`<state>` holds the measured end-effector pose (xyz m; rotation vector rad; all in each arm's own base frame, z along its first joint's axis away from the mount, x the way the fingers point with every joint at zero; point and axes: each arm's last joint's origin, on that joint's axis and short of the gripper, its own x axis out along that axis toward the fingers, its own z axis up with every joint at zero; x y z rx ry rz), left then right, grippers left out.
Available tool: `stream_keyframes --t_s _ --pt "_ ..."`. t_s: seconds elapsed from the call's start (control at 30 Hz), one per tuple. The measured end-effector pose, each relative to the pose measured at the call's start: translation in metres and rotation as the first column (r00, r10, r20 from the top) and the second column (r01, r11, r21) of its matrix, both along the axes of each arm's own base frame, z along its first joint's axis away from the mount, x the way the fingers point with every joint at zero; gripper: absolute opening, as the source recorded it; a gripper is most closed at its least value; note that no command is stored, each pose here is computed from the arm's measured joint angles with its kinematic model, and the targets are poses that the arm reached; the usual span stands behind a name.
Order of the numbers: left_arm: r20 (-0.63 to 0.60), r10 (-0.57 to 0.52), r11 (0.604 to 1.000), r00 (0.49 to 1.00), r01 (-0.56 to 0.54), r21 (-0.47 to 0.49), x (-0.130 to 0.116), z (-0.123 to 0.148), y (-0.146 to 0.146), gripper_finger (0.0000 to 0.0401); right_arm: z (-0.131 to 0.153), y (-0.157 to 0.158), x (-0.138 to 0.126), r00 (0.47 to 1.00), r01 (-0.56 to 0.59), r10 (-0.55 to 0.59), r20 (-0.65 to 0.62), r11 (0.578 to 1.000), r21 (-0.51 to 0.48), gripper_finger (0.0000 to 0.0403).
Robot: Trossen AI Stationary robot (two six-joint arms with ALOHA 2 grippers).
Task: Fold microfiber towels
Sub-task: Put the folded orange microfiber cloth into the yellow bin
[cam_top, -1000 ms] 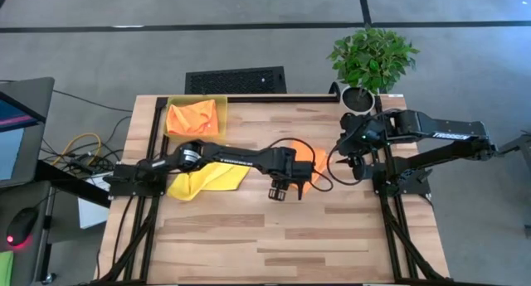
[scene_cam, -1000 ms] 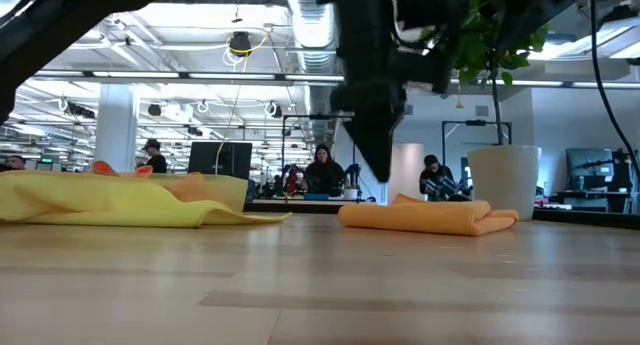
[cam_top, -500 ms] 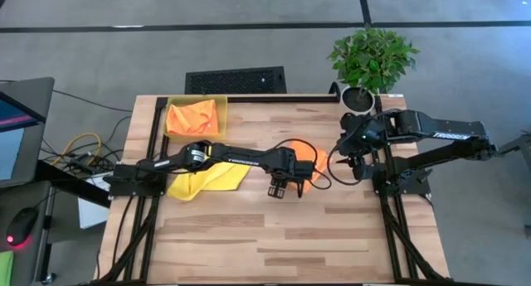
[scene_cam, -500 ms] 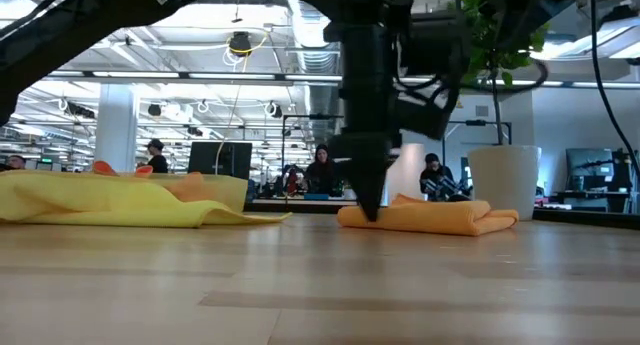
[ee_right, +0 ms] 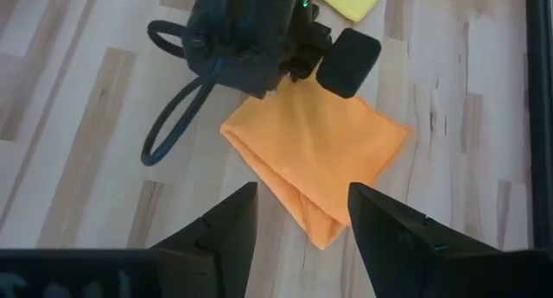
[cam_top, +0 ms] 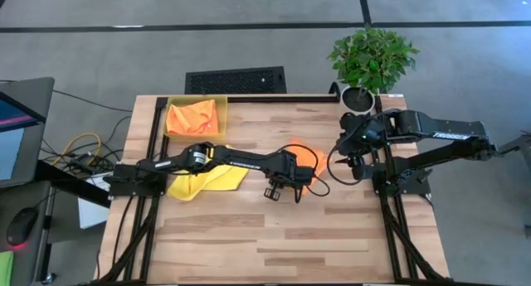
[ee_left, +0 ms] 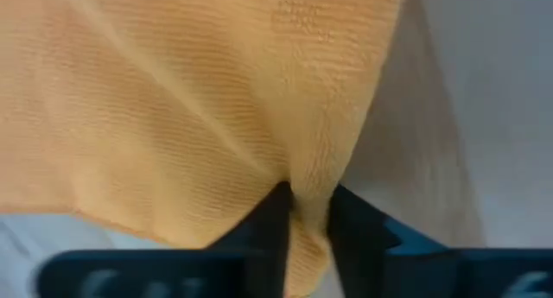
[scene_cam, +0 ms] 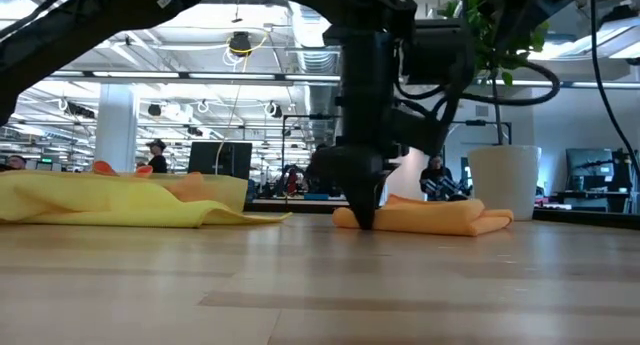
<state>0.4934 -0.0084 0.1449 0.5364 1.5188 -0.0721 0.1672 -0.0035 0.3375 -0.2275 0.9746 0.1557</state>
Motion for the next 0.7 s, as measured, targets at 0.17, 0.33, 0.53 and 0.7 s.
stream_keyframes --t_s 0.17,0.33,0.53,0.7 --pt "-0.082 0.054 0.996 0.995 -0.048 0.080 -0.008 -0.002 0.018 0.0010 0.000 0.000 0.000 1.000 0.025 -0.025 0.005 1.000 0.010 0.0205" --pt "-0.149 0.203 0.979 0.968 -0.198 0.048 -0.020 0.001 0.033 0.0003 0.000 -0.003 0.000 0.993 0.117 -0.117 0.006 0.993 -0.006 0.0205" --pt "-0.203 0.171 0.985 0.964 -0.163 0.056 -0.029 0.016 0.053 0.0002 0.000 -0.008 0.000 0.987 0.162 -0.162 0.008 0.987 -0.010 0.0205" --pt "-0.305 0.086 0.993 0.948 -0.058 0.100 -0.038 0.023 0.069 0.0001 0.000 -0.014 -0.001 0.986 0.169 -0.169 0.004 0.985 -0.031 0.0205"
